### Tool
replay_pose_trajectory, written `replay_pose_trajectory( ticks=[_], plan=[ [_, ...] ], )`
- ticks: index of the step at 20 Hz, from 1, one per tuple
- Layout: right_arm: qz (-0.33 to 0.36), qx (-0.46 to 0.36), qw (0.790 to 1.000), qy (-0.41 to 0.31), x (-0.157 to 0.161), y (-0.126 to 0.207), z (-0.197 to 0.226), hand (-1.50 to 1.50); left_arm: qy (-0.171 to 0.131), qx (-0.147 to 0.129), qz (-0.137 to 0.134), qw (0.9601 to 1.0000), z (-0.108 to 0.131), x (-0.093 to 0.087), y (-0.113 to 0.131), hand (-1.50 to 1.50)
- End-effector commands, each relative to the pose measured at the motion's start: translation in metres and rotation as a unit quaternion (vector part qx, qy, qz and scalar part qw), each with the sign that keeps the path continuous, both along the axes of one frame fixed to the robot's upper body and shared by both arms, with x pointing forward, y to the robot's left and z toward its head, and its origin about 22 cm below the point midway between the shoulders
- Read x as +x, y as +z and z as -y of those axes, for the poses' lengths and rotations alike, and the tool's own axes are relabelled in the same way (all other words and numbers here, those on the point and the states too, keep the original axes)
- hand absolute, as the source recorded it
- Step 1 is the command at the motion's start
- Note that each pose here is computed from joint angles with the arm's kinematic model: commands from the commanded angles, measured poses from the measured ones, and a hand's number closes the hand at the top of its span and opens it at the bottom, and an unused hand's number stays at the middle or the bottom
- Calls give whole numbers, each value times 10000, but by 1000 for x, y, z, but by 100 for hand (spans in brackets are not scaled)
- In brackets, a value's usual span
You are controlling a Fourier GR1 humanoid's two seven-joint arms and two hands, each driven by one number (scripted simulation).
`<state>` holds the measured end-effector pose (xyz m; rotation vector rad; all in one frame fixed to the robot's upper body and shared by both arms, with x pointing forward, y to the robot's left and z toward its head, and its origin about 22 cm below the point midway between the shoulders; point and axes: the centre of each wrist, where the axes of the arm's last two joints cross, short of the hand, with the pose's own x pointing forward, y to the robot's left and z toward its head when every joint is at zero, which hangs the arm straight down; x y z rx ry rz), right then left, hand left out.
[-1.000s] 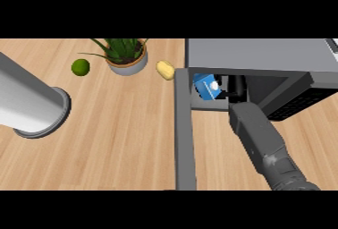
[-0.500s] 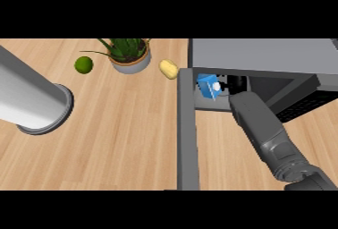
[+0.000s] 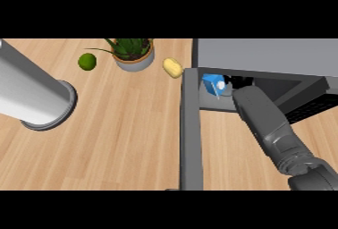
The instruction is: Pick up the milk, place it into the microwave and close the microwave
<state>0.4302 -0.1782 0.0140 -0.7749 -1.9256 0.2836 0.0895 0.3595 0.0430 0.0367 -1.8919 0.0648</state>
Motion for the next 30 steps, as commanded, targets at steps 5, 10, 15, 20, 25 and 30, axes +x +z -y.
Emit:
replay_pose_trajectory(
  ticks=[5, 10, 15, 20, 25, 30],
  plan=[
    [18, 33, 9974, -725, 5, 8, 30, 150, -129, 109, 16, 9999, -4, 3, 2, -150],
    [-144, -83, 9965, -818, -2, -2, 48, 150, -163, 101, -13, 9998, -2, 10, 6, -150],
    [-342, -263, 9924, -1152, -8, -11, 58, 150, -257, 24, -95, 9996, 1, 24, 1, -150],
    [-323, -500, 9937, -948, -5, -4, 67, 150, -281, -37, -77, 9996, 1, 23, -7, -150],
    [-350, -775, 9926, -863, -7, -9, 57, -150, -253, 20, -45, 9997, 1, 34, -2, -150],
    [-163, -667, 9933, -928, -7, -13, 37, -150, -205, -16, -117, 9997, -1, 38, -12, -150]
  ],
)
